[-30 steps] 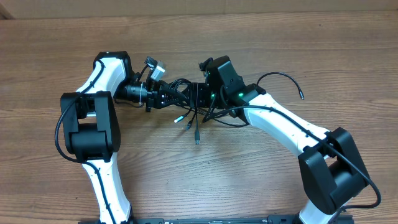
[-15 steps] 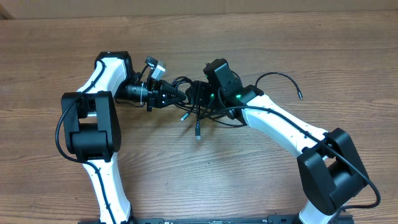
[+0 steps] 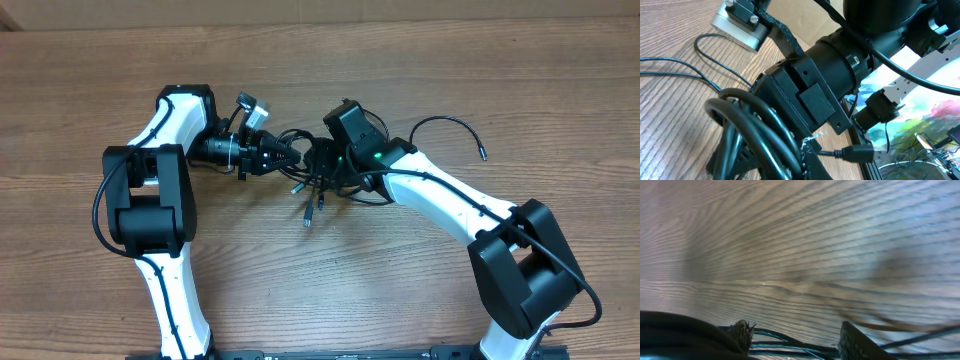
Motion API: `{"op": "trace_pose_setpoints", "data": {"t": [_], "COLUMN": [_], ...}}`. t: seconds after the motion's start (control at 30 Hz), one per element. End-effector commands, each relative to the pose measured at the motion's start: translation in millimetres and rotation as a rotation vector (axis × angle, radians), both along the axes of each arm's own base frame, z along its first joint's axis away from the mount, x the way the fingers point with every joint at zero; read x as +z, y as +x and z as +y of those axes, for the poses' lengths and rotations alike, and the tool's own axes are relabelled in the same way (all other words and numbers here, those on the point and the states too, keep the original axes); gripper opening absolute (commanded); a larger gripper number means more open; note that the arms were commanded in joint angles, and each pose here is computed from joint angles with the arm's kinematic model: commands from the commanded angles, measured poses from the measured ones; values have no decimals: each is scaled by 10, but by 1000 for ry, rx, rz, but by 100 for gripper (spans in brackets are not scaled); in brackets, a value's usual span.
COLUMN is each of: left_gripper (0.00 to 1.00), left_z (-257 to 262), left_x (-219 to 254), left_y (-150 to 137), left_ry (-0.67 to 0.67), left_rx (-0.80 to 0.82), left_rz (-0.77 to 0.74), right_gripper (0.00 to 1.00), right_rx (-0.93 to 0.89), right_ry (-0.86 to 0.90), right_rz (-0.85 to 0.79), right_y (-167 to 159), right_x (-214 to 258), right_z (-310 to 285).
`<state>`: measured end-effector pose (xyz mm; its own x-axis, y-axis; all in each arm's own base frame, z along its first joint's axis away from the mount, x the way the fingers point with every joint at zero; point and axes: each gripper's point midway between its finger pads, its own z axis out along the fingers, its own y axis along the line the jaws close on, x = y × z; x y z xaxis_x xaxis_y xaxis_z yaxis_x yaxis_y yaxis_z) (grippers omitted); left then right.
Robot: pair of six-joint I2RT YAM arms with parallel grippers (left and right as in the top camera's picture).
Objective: Untangle cables
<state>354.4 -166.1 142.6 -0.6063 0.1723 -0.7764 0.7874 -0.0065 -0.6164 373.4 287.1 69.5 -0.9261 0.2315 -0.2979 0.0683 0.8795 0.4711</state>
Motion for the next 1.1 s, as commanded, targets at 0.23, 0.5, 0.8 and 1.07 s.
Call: {"op": "trace_pose_setpoints", "data": {"t": [0.23, 0.5, 0.8, 1.07], "left_gripper": [6, 16, 27, 27], "left_z": [412, 439, 318, 297], "left_x": [182, 204, 155, -146], "left_y": [274, 304, 318, 467], "left_ry": [-61, -74, -67, 57], "left_rx": [176, 199, 173, 170], "left_rz": [18, 62, 93, 238], "right_gripper": [51, 51, 64, 77], "right_rx": [-227, -218, -201, -200], "right_ry": [-173, -153, -85, -47], "right_rz": [90, 96, 52, -8], "right_y": [172, 168, 286, 489], "right_x": [-348, -342, -269, -373], "right_z": [-827, -793, -659, -552]}}
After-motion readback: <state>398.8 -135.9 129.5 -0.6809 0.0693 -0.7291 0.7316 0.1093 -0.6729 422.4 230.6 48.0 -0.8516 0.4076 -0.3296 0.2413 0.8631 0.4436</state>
